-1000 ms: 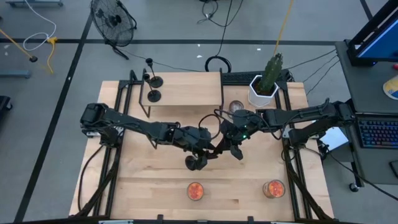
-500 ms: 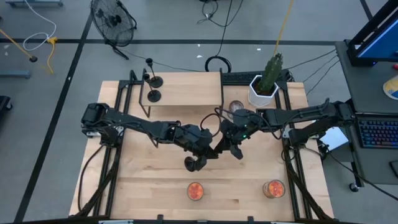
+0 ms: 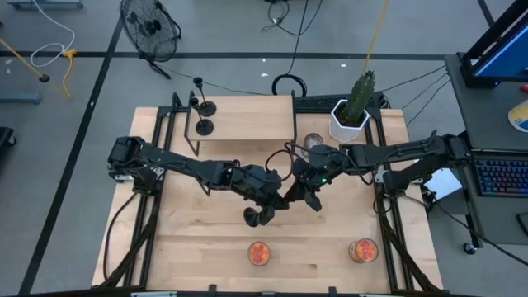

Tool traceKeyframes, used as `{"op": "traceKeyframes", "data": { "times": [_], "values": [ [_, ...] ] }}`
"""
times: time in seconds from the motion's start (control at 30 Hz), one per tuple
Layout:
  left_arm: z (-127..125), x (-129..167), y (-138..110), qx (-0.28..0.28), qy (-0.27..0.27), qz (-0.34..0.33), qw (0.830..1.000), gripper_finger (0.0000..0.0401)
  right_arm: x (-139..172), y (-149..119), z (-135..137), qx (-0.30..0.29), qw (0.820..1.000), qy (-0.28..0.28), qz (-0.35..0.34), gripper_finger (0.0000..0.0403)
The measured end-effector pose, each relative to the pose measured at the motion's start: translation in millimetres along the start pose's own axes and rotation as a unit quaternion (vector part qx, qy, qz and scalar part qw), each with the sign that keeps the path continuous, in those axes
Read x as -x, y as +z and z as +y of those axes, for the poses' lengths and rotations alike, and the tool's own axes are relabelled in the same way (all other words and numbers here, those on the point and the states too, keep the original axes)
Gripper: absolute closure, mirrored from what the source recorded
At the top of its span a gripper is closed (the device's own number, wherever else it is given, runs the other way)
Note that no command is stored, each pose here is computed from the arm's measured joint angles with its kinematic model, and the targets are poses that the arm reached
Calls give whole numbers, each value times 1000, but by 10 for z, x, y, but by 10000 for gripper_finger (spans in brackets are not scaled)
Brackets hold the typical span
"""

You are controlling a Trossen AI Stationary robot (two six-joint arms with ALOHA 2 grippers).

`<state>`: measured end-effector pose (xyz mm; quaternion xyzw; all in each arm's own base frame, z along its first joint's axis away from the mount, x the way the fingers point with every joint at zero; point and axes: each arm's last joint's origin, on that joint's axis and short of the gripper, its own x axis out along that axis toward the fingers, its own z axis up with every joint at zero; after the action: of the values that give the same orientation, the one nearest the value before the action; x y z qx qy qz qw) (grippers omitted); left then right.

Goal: Pick & Place candle stick holders
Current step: Put the black candle holder on the shelf

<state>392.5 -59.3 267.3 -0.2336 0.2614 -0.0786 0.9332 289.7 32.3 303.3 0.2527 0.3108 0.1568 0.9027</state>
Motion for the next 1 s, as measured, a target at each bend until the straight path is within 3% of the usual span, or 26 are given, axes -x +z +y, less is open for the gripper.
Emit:
{"op": "traceKeyframes", "data": {
  "times": [0.2, 0.4, 0.73, 1.0],
  "values": [
    [-1, -1, -5, -2, 5, 0, 1000, 377, 0, -3, -3, -2, 1000, -2, 1, 269],
    [-9, -2, -42, 0, 26, 6, 1000, 377, -1, -5, -7, -4, 1000, -7, 0, 235],
    [-24, -4, -123, 8, 55, 29, 998, 377, -1, -11, -15, -8, 1000, -16, 1, 218],
    [56, 18, -244, 22, 123, 73, 989, 377, 4, -4, 27, -16, 1000, 4, 0, 226]
  ]
}}
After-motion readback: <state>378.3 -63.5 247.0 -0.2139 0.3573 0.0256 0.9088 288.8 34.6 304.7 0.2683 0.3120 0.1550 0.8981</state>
